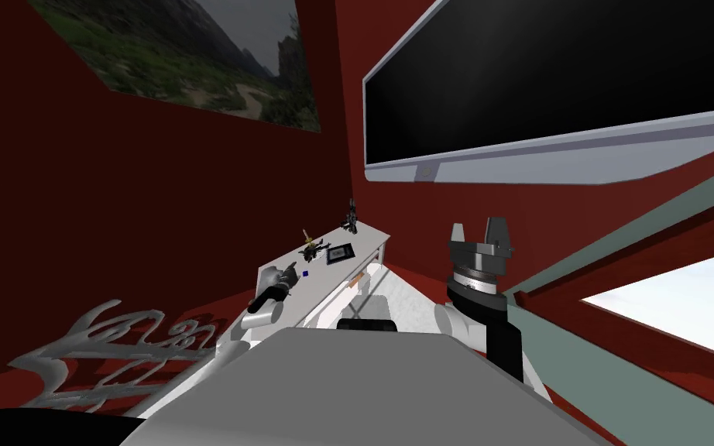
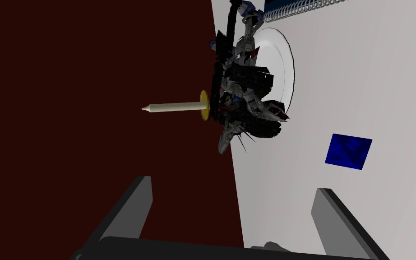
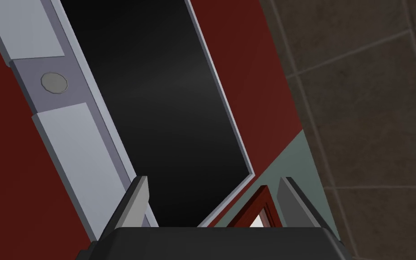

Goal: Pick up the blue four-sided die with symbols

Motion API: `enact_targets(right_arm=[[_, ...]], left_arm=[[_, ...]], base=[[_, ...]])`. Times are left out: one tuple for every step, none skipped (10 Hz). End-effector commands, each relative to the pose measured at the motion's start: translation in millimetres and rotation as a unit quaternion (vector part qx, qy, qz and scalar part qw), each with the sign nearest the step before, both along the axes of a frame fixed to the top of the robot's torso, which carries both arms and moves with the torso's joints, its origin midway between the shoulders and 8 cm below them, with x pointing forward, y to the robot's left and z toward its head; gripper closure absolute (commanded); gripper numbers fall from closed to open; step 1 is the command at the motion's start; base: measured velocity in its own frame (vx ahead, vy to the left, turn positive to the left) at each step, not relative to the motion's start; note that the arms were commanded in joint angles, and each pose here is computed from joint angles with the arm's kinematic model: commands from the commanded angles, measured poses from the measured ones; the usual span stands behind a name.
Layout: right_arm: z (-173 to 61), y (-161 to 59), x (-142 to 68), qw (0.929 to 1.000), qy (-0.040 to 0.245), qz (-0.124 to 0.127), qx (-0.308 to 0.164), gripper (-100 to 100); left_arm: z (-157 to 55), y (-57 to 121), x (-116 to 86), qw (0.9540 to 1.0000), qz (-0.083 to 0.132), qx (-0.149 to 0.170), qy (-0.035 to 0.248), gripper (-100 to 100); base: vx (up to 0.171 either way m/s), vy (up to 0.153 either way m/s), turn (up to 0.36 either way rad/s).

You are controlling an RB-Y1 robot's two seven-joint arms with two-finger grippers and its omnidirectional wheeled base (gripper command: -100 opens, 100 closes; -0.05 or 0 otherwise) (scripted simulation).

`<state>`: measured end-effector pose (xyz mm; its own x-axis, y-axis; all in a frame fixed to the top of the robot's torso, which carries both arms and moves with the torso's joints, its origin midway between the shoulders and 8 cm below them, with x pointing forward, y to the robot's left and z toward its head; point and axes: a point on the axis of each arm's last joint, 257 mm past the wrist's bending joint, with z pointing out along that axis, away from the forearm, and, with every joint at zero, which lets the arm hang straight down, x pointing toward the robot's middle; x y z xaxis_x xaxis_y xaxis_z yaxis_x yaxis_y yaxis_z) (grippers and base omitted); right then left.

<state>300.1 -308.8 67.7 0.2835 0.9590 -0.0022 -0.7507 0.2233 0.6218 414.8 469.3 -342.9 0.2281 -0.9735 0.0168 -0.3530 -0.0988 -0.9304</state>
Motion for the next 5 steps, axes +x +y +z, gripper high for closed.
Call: enact_targets(right_arm=[[0.0, 0.0, 0.0, 1.0, 0.0, 0.0, 0.0, 0], [0.0, 0.0, 0.0, 1.0, 0.0, 0.0, 0.0, 0], [0.0, 0.1, 0.0, 1.0, 0.0, 0.0, 0.0, 0], [0.0, 0.0, 0.0, 1.0, 0.0, 0.0, 0.0, 0], [0.0, 0.0, 0.0, 1.0, 0.0, 0.0, 0.0, 0]], left_arm=[[-7.5, 3.3, 0.8, 1.0, 0.003, -0.002, 0.009, -100], [-25.0, 18.9, -7.6, 0.9989, 0.018, -0.011, 0.042, -100], [-28.2, 20.3, -9.5, 0.9987, 0.019, -0.011, 0.046, -100], [-40.5, 33.4, -16.6, 0.9967, 0.033, -0.019, 0.072, -100], [-47.5, 36.3, -21.4, 0.9957, 0.037, -0.021, 0.082, -100]], base=[[-0.009, 0.011, -0.004], [-0.012, 0.012, -0.319], [-0.016, 0.023, -0.188], [-0.021, 0.021, -0.318], [-0.014, 0.025, -0.138]])
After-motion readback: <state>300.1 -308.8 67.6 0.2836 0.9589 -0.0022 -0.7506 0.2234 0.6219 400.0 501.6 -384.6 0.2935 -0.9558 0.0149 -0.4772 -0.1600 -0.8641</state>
